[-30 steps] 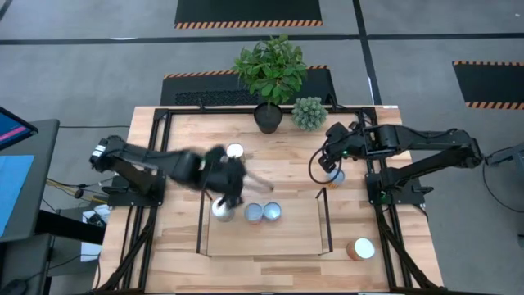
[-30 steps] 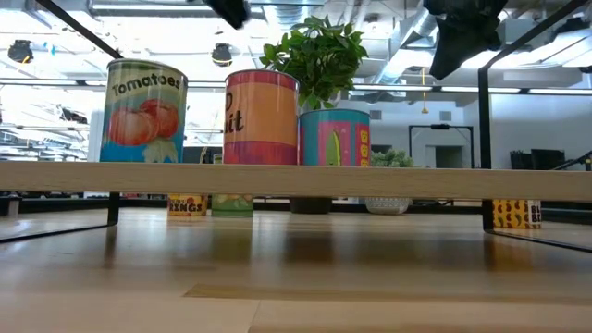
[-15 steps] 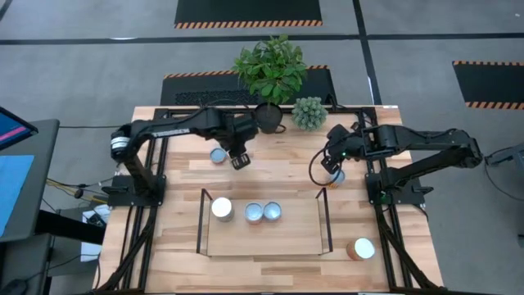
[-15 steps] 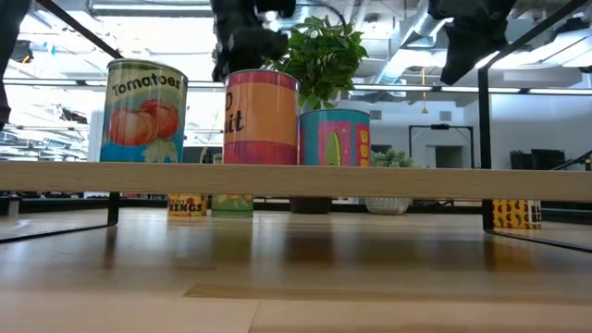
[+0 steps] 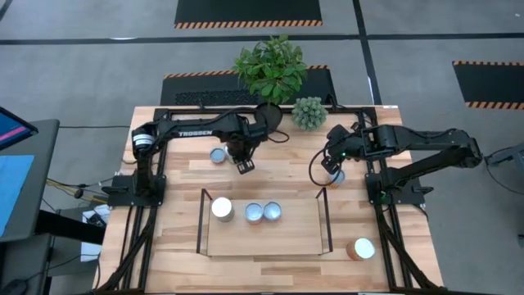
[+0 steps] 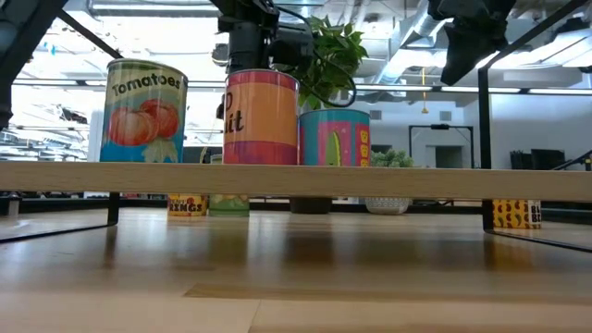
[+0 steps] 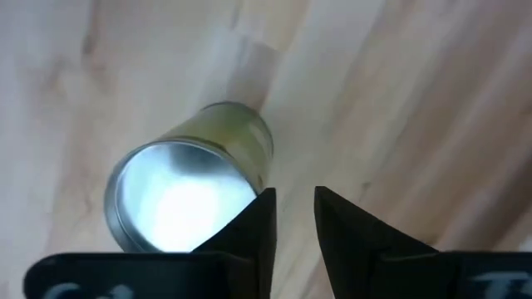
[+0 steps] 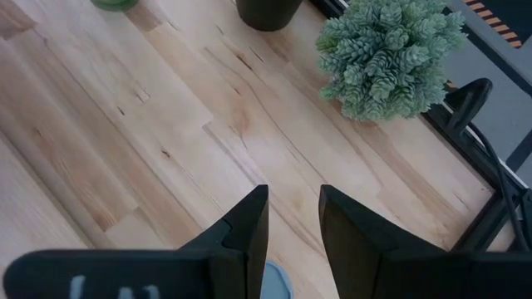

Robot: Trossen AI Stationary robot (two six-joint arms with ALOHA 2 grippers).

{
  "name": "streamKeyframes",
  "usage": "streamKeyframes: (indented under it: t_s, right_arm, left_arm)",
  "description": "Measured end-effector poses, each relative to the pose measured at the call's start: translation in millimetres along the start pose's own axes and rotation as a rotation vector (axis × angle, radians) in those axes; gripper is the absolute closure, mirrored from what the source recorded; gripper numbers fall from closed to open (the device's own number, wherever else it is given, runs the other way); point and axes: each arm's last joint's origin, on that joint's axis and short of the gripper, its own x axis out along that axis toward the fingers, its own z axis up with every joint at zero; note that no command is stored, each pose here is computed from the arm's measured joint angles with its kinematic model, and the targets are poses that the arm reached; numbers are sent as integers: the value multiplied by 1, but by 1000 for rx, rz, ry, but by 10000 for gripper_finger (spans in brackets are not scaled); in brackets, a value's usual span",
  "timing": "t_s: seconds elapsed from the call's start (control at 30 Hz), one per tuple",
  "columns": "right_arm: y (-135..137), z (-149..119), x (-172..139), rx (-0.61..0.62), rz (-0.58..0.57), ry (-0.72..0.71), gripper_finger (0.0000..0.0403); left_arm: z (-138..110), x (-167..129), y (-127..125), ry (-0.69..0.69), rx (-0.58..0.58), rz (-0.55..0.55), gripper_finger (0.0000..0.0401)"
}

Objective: Pick and place cans onto a shelf
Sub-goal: Put the green pear can on the shelf aligned with the other blue tomato can

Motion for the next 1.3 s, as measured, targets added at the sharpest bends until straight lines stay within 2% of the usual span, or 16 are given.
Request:
streamKeyframes:
  t_s: [0.1,0.4,0.6,0.8,0.9,1.07,1.13,1.3]
  right_arm:
    - [0,0,0,0,0,1,272]
    - [0,0,0,-5,-2,4,272]
    - [0,0,0,-5,-2,4,272]
    - [-1,-1,0,-8,-7,13,272]
    - [-1,-2,0,-12,-12,20,272]
    - [-2,-3,0,-15,-15,25,272]
    - [-2,-3,0,-15,-15,24,272]
    - [-2,-2,0,-14,-15,24,272]
  left_arm:
    - [0,0,0,-7,-1,36,324]
    - [2,-15,-8,-22,-5,-9,324]
    - [-1,-21,-6,-15,45,137,324]
    - [-5,-5,0,27,37,153,324]
    - [-7,4,0,47,29,121,324]
    - [-6,7,0,30,30,119,325]
    - [-5,7,0,17,41,117,333]
    - [-4,7,-1,-3,39,135,392]
